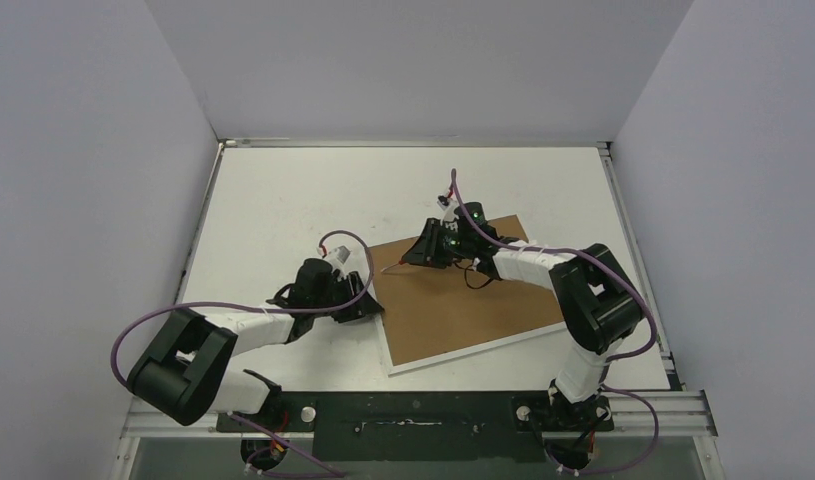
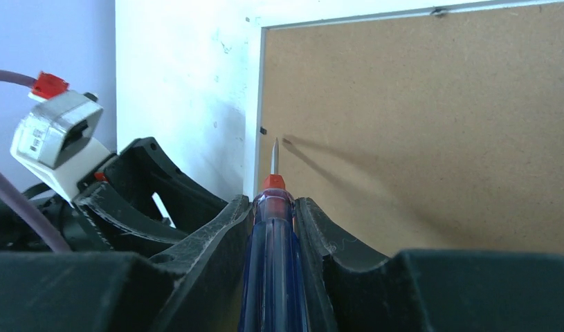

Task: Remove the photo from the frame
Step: Release the photo frame item from the photo frame.

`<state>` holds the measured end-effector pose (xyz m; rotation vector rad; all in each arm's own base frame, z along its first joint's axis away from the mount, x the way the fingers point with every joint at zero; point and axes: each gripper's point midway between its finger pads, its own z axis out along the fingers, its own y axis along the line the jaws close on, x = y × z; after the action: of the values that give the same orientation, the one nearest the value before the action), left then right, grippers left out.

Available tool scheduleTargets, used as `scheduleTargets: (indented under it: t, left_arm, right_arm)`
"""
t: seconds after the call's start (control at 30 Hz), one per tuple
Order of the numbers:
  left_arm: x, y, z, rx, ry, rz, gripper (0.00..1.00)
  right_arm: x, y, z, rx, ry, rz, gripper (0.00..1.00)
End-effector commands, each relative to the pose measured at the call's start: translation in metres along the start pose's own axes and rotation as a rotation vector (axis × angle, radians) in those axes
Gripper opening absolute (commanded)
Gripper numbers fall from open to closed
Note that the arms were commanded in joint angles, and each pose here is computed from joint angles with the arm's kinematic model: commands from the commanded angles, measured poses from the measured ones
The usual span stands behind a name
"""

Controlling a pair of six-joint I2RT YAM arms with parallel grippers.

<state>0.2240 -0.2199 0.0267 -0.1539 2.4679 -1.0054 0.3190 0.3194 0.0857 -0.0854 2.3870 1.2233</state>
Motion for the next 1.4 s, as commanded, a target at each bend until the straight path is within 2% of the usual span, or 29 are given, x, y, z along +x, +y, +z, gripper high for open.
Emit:
scheduleTargets:
  t: [0.0,0.2,0.37,0.47,0.53,0.6,0.8,1.07,1.37]
  left_arm:
    - [-0.008,0.004,0.002,-0.099,-0.007,-0.063,0.48]
    - [0.008,0.041,0.002,-0.326,0.058,-0.079,0.47]
    - [0.024,0.059,0.008,-0.43,0.087,-0.037,0.45]
    - [0.032,0.068,0.008,-0.492,0.099,-0.02,0.33]
    - [0.038,0.076,0.004,-0.531,0.109,-0.005,0.2]
    - [0.043,0.082,0.0,-0.556,0.117,0.019,0.16]
    - [0.051,0.093,-0.003,-0.576,0.153,0.084,0.12]
    - [0.056,0.096,-0.001,-0.568,0.159,0.079,0.06]
    - [0.058,0.095,0.0,-0.546,0.155,0.075,0.0]
  right_arm:
    - [-0.016,0.012,0.0,-0.03,-0.023,-0.061,0.0]
    - [-0.016,0.011,-0.001,-0.022,-0.014,-0.073,0.0]
    - [-0.014,0.013,-0.002,-0.03,-0.007,-0.076,0.0]
    - [-0.015,0.015,-0.004,-0.033,-0.01,-0.078,0.0]
    - [-0.015,0.016,-0.005,-0.036,-0.009,-0.082,0.0]
    - [-0.015,0.016,-0.006,-0.032,-0.008,-0.087,0.0]
    - [-0.018,0.008,-0.008,-0.023,-0.006,-0.092,0.0]
    - [-0.028,0.004,0.0,-0.085,0.006,-0.095,0.0]
    - [-0.014,-0.006,0.012,-0.116,0.076,-0.086,0.0]
